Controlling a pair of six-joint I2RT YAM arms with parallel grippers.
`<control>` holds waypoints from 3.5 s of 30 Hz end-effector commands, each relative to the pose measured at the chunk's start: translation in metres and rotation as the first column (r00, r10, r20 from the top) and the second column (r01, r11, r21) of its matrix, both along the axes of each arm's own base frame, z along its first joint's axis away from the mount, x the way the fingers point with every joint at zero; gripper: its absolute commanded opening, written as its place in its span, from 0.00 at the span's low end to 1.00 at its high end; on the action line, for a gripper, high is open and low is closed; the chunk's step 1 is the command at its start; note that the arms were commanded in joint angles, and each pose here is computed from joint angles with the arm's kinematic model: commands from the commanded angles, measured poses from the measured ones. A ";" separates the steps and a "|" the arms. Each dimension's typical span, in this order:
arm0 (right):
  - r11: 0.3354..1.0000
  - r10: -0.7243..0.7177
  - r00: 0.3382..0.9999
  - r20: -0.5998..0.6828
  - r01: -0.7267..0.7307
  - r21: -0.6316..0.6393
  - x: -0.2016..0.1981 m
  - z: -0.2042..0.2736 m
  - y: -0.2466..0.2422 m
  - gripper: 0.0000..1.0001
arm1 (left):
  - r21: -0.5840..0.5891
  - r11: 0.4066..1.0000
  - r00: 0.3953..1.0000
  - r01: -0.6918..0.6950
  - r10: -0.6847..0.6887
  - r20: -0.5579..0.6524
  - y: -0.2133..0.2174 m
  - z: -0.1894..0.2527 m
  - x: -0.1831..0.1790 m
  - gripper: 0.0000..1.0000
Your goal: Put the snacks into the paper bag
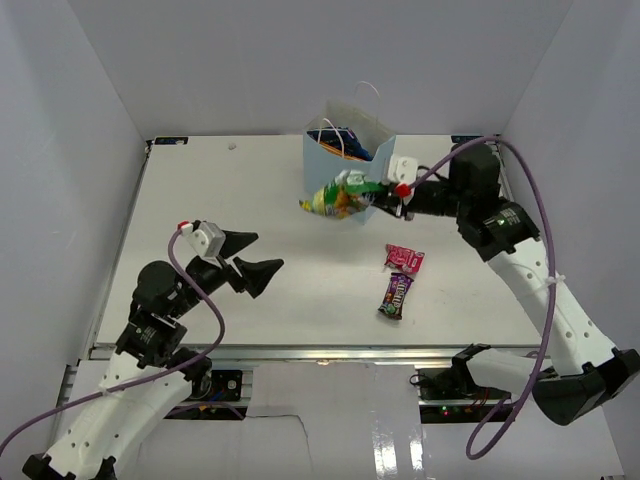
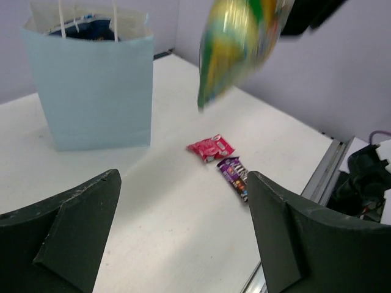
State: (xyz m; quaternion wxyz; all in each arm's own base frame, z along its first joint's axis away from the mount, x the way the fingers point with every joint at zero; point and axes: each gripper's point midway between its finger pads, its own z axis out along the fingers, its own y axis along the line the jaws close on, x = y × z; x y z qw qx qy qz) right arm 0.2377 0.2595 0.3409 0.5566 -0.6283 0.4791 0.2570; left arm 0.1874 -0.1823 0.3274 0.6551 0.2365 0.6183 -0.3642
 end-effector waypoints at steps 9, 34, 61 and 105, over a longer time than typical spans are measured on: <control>0.719 -0.612 0.791 -0.013 0.563 0.406 0.150 0.177 -0.044 0.08 | 0.167 0.985 0.985 -0.047 0.073 -0.155 0.000 -0.070 0.027 0.95; 0.679 -0.718 0.683 0.132 0.729 -0.081 0.277 -0.025 -0.023 0.08 | 0.164 0.986 0.987 -0.019 0.044 -0.153 -0.004 -0.074 0.025 0.95; 0.868 -0.477 0.859 -0.186 0.494 0.057 0.109 0.045 -0.046 0.86 | 0.154 0.988 0.990 -0.002 0.025 -0.142 -0.005 -0.070 0.020 0.96; 0.511 -0.646 -0.145 -0.749 0.647 -0.566 0.015 -0.313 -0.114 0.67 | 0.163 0.986 0.987 -0.029 0.055 -0.152 -0.002 -0.074 0.025 0.98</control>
